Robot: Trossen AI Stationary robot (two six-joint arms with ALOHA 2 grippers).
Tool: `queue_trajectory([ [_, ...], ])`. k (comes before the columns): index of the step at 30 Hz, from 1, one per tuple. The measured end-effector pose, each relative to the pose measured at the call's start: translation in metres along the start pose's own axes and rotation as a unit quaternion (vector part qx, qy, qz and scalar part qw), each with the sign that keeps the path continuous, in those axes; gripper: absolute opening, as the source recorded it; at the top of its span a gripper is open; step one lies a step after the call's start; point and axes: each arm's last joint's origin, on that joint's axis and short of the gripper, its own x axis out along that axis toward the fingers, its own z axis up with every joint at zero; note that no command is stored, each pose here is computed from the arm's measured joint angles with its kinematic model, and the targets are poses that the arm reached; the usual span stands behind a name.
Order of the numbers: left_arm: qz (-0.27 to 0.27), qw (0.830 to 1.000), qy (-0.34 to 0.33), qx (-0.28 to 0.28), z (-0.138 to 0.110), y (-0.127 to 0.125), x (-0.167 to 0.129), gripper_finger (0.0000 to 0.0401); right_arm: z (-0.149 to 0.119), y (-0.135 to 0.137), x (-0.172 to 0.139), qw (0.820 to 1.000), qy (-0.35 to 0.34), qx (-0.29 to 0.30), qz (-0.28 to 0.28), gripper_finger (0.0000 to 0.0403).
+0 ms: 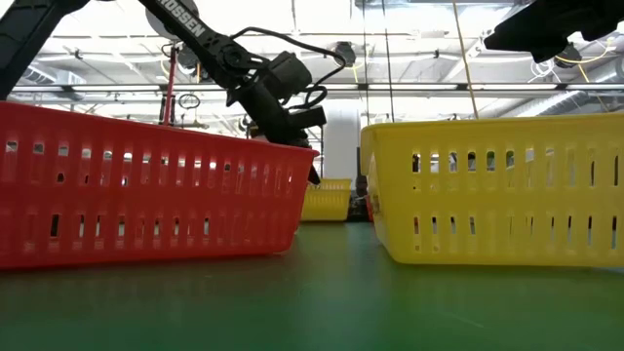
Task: Stack baskets by color
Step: Stack the bottom right yellow bin on the top yellow bin, then stack the bottom red bin on the top red bin
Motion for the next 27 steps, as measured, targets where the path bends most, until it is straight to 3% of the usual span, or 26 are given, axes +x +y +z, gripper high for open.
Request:
queue_trajectory([
  [6,0.000,1.000,0.000,-0.007,0.000,0.000,0.000,0.0140,0.000,0.000,0.000,1.000,0.000,0.000,0.000,0.0116],
  [17,0.000,0.999,0.000,-0.032,0.000,0.000,0.000,0.0223,0.000,0.000,0.000,1.000,0.000,0.000,0.000,0.0116],
  [27,-0.007,0.999,-0.002,-0.039,0.010,-0.001,-0.004,0.0230,0.000,0.000,0.000,1.000,0.000,0.000,0.000,0.0116],
])
